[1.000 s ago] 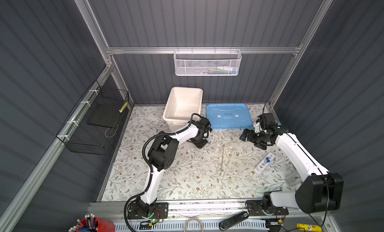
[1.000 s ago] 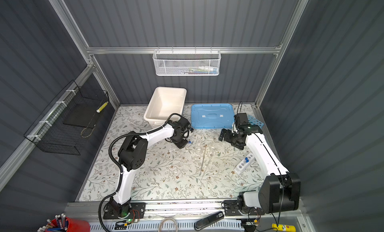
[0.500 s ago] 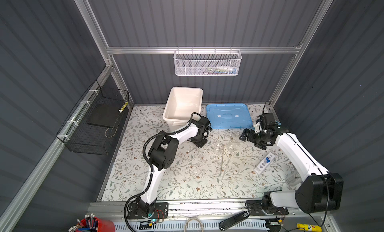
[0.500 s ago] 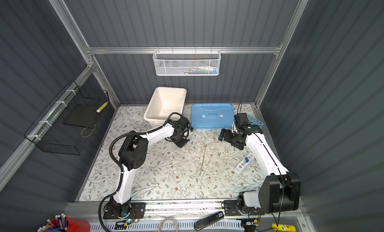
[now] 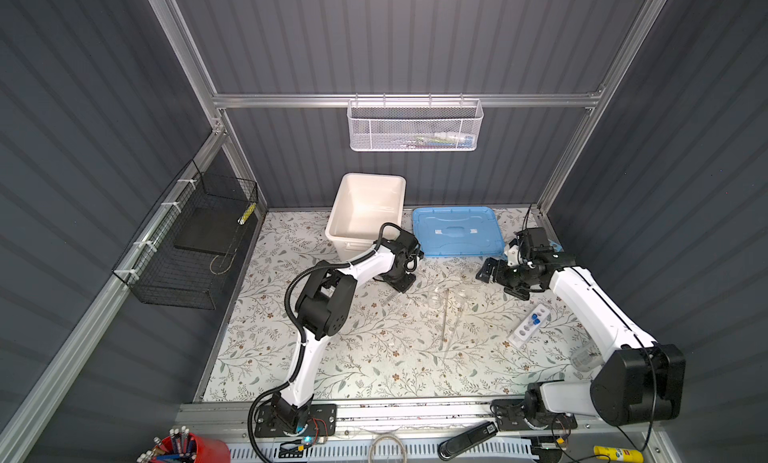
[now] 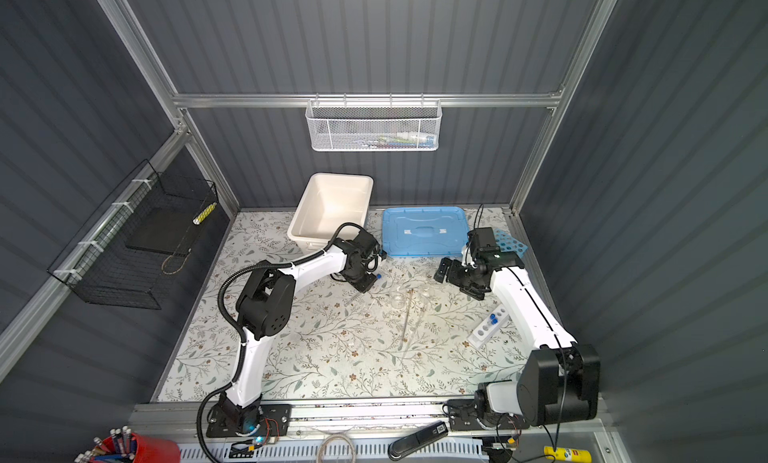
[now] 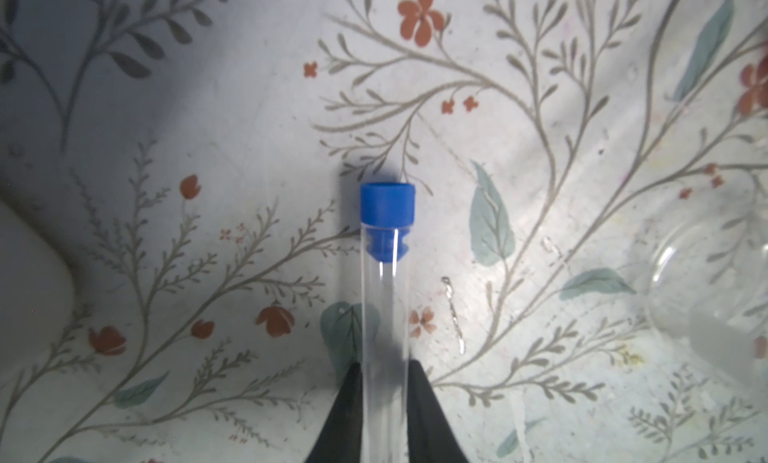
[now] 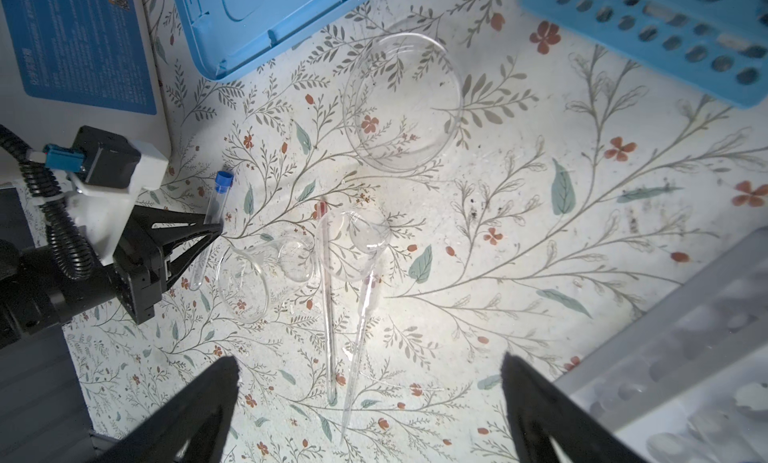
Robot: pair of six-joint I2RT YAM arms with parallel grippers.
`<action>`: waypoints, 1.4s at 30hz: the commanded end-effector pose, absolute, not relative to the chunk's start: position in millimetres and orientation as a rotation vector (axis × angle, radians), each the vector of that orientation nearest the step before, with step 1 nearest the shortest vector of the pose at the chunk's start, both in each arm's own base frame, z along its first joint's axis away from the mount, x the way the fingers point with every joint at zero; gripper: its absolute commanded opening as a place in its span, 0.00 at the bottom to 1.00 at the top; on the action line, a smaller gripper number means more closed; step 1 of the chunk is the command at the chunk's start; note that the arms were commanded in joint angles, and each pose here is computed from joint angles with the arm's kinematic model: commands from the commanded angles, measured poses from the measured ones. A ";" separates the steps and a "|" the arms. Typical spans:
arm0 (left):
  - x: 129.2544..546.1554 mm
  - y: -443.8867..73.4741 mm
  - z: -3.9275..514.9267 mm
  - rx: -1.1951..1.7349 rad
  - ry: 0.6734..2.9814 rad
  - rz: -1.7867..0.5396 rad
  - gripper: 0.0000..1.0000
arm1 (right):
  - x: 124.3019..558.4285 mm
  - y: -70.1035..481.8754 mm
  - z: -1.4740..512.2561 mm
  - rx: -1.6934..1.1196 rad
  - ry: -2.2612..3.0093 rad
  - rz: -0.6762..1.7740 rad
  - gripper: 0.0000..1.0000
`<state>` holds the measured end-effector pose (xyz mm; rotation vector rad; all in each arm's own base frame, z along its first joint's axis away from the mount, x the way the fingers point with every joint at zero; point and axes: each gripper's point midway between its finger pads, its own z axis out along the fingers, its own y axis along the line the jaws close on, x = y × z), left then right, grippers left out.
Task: Organize the chemistry lab equipment
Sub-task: 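Lower the left gripper and close it on the blue-capped tube, then lift the tube with the left gripper while the right gripper approaches it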
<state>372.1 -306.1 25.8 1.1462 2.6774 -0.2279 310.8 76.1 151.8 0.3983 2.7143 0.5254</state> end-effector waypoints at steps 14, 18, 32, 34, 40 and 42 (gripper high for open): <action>378.0 -317.3 89.3 1.026 2.536 -0.371 0.20 | 329.2 115.1 190.2 0.359 2.573 0.894 0.99; 377.1 -321.2 105.9 0.999 2.490 -0.416 0.20 | 335.7 131.8 205.4 0.348 2.491 1.066 0.99; 367.5 -338.3 204.3 0.909 2.235 -0.646 0.20 | 347.0 175.8 239.7 0.265 2.390 1.269 0.99; 365.0 -339.5 211.6 0.903 2.209 -0.671 0.20 | 352.9 188.3 247.2 0.223 2.371 1.271 0.98; 358.6 -346.5 231.2 0.886 2.128 -0.765 0.20 | 367.3 213.4 262.0 0.166 2.348 1.227 0.92; 357.1 -346.3 236.9 0.878 2.105 -0.777 0.20 | 371.5 218.0 261.1 0.169 2.356 1.212 0.86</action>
